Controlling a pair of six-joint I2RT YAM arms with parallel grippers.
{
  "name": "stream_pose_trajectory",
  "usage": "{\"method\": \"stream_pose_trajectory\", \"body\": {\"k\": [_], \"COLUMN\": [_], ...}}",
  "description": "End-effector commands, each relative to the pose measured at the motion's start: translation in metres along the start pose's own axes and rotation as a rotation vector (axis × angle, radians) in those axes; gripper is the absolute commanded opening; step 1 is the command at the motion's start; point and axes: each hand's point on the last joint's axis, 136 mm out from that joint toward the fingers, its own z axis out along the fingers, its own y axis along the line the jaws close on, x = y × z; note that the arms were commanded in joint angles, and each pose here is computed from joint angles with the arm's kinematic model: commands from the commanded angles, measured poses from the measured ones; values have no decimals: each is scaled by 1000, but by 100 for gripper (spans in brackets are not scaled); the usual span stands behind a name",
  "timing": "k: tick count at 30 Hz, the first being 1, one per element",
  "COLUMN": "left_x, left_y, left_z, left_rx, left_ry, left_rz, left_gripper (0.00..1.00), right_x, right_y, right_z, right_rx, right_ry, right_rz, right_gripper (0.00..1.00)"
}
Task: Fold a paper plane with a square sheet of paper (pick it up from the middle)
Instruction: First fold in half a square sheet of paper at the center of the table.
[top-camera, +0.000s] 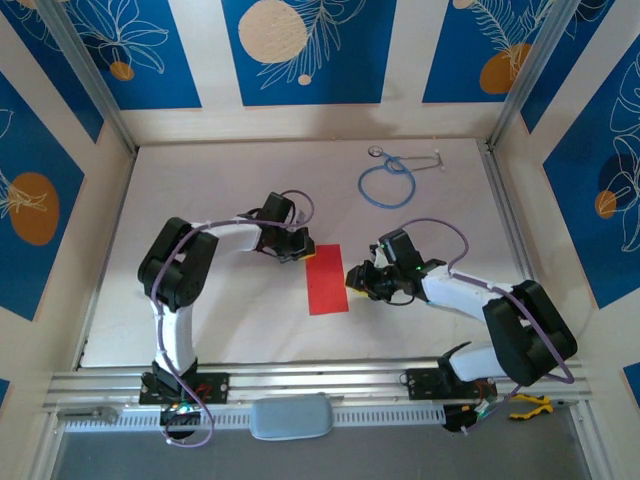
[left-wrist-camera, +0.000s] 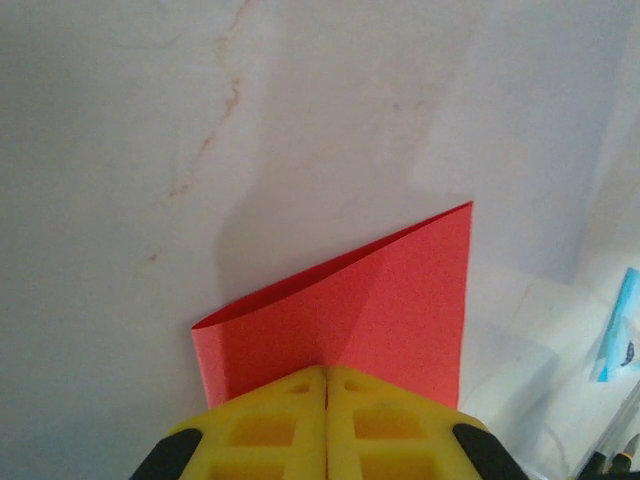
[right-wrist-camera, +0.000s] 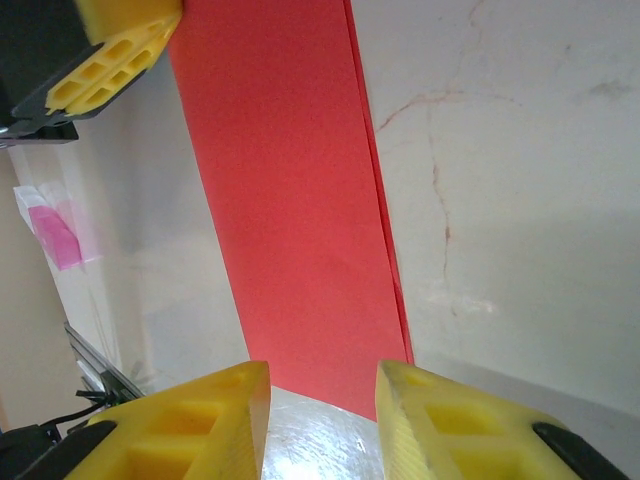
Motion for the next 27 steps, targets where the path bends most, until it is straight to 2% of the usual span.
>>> {"method": "stream_pose_trajectory", "body": {"k": [1,7,13,23,27], "left_x": [0,11,10,10,10], "left_y": [18,31,30,30,31], "left_z": [5,11,13,15,15], "left_rx": [-36,-39,-25,-18,-19], "left_ry": [-2,13,14,25,27], "left_rz": [-7,-33,-37,-40,-42], "left_gripper": [8,8,8,8,8], "right_x": [11,25,31,29,26], "right_y": [-5,-12,-9,-9,-12], "right_z": [1,9,19,27,22], "right_rx": [18,38,9,10,28], "right_ry": [23,62,115,125,90], "right_rz": [40,63,63,70,70], "right_gripper": [33,34,36,36,36]}}
